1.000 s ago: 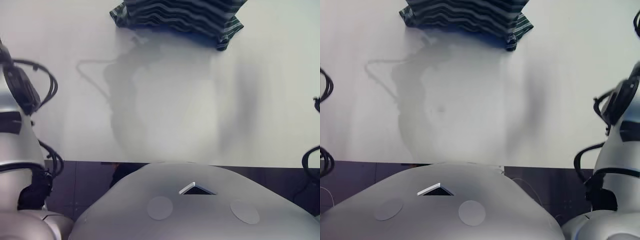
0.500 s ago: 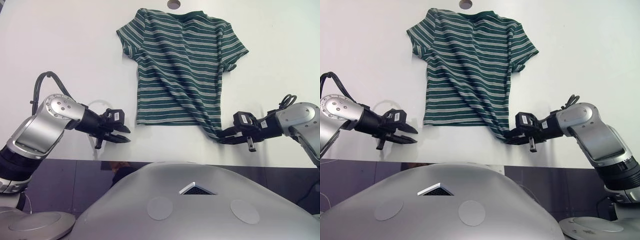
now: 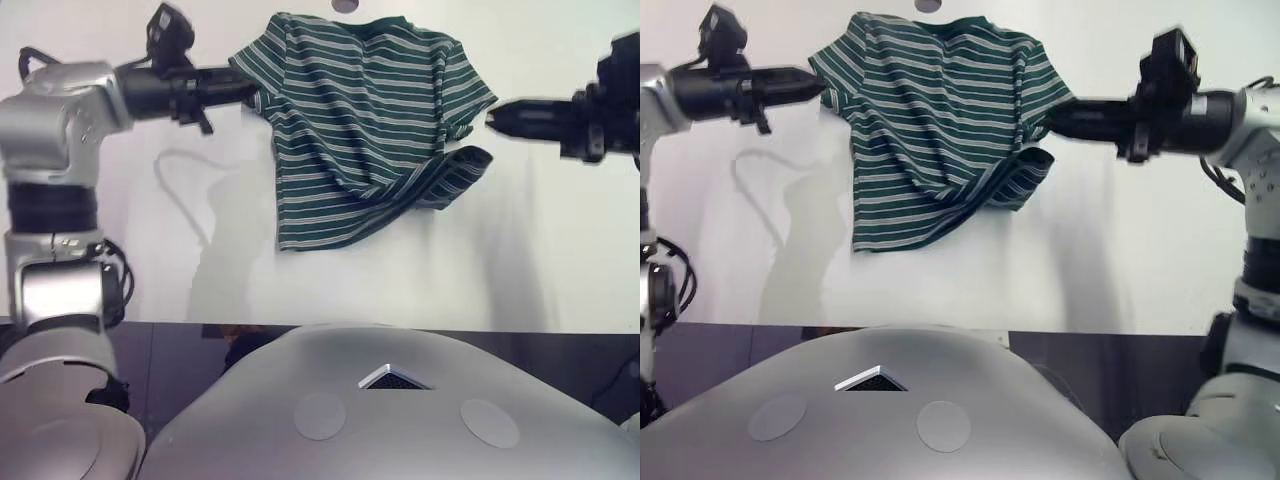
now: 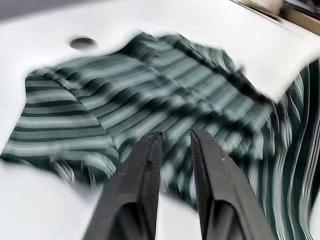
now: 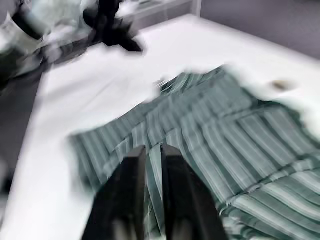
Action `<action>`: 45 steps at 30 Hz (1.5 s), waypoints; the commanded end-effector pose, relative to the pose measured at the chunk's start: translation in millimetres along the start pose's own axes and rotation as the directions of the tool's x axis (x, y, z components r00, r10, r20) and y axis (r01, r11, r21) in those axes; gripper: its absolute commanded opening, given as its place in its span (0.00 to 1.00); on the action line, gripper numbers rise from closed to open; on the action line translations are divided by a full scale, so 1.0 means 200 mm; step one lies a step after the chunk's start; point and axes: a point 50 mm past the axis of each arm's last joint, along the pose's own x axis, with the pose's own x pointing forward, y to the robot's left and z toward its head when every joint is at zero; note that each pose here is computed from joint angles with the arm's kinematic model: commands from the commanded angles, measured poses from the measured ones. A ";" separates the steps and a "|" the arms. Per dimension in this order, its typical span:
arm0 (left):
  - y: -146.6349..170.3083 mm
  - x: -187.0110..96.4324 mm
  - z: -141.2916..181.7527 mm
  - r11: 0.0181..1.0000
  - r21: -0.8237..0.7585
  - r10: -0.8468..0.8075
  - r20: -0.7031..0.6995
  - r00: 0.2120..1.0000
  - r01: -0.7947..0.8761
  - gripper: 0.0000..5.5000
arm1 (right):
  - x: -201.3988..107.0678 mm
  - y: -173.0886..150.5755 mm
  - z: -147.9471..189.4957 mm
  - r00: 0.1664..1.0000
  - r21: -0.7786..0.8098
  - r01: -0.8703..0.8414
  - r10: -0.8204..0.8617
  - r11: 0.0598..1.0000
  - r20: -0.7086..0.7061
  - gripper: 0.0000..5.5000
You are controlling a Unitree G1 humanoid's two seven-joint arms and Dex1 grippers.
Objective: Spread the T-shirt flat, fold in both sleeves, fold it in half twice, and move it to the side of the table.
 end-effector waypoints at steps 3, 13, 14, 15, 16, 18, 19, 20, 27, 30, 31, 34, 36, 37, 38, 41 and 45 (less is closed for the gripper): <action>0.17 0.22 -0.06 0.973 0.039 0.229 -0.138 0.964 -0.226 0.01 | 0.15 0.04 -0.08 0.997 0.011 -0.070 0.070 0.997 -0.022 0.00; 0.27 0.14 -0.35 0.934 0.230 0.347 -0.408 0.844 -0.273 0.01 | 0.26 -0.03 -0.39 0.926 -0.188 -0.015 -0.058 0.982 -0.374 0.00; 0.27 0.14 -0.36 0.937 0.227 0.340 -0.406 0.849 -0.266 0.01 | 0.22 0.00 -0.42 0.905 -0.184 -0.076 -0.010 0.980 -0.426 0.00; 0.27 0.15 -0.37 0.941 0.215 0.329 -0.403 0.854 -0.262 0.01 | 0.16 0.05 -0.42 0.892 -0.153 -0.141 0.058 0.978 -0.449 0.00; 0.26 0.15 -0.38 0.944 0.204 0.323 -0.402 0.857 -0.261 0.01 | 0.12 0.09 -0.40 0.887 -0.127 -0.185 0.110 0.974 -0.449 0.00; 0.26 0.15 -0.41 0.947 0.175 0.318 -0.397 0.861 -0.269 0.01 | 0.06 0.15 -0.34 0.884 -0.084 -0.250 0.192 0.965 -0.427 0.00; 0.25 0.16 -0.42 0.949 0.154 0.315 -0.391 0.865 -0.276 0.01 | 0.05 0.19 -0.33 0.870 -0.053 -0.298 0.249 0.953 -0.425 0.00; 0.25 0.17 -0.43 0.948 0.139 0.318 -0.383 0.867 -0.287 0.01 | 0.05 0.27 -0.36 0.838 -0.004 -0.364 0.326 0.931 -0.438 0.00; 0.26 0.17 -0.32 0.935 0.181 0.338 -0.204 0.919 -0.304 0.01 | 0.11 0.35 -0.41 0.866 0.011 -0.327 0.305 0.945 -0.396 0.00; 0.24 0.13 -0.21 0.923 0.303 0.272 -0.081 0.959 -0.236 0.01 | 0.17 0.15 -0.17 0.989 0.030 -0.110 0.113 0.993 -0.096 0.00; 0.23 0.11 -0.19 0.911 0.355 0.250 -0.076 0.965 -0.208 0.01 | 0.18 0.13 -0.14 0.994 0.061 -0.098 0.101 0.993 -0.045 0.00; 0.13 0.08 -0.17 0.906 0.420 0.091 -0.085 0.992 -0.047 0.01 | 0.27 0.03 -0.20 0.995 0.085 0.045 -0.036 0.995 -0.096 0.00; 0.03 0.06 -0.19 0.919 0.385 -0.042 -0.121 0.992 0.086 0.01 | 0.33 -0.03 -0.28 0.974 0.048 0.123 -0.112 0.991 -0.197 0.00; -0.03 0.06 -0.21 0.917 0.357 -0.131 -0.153 0.979 0.178 0.01 | 0.35 -0.04 -0.32 0.961 0.029 0.151 -0.140 0.988 -0.239 0.00; -0.10 0.06 -0.24 0.906 0.316 -0.231 -0.192 0.954 0.283 0.01 | 0.36 -0.06 -0.35 0.946 -0.001 0.174 -0.167 0.985 -0.279 0.00; -0.26 0.05 -0.35 0.874 0.179 -0.391 -0.293 0.873 0.452 0.01 | 0.36 -0.13 -0.41 0.907 -0.076 0.231 -0.243 0.970 -0.344 0.00; -0.28 0.00 -0.71 0.886 0.113 -0.288 -0.626 0.725 0.450 0.01 | 0.40 -0.19 -0.47 0.877 -0.120 0.270 -0.295 0.955 -0.378 0.00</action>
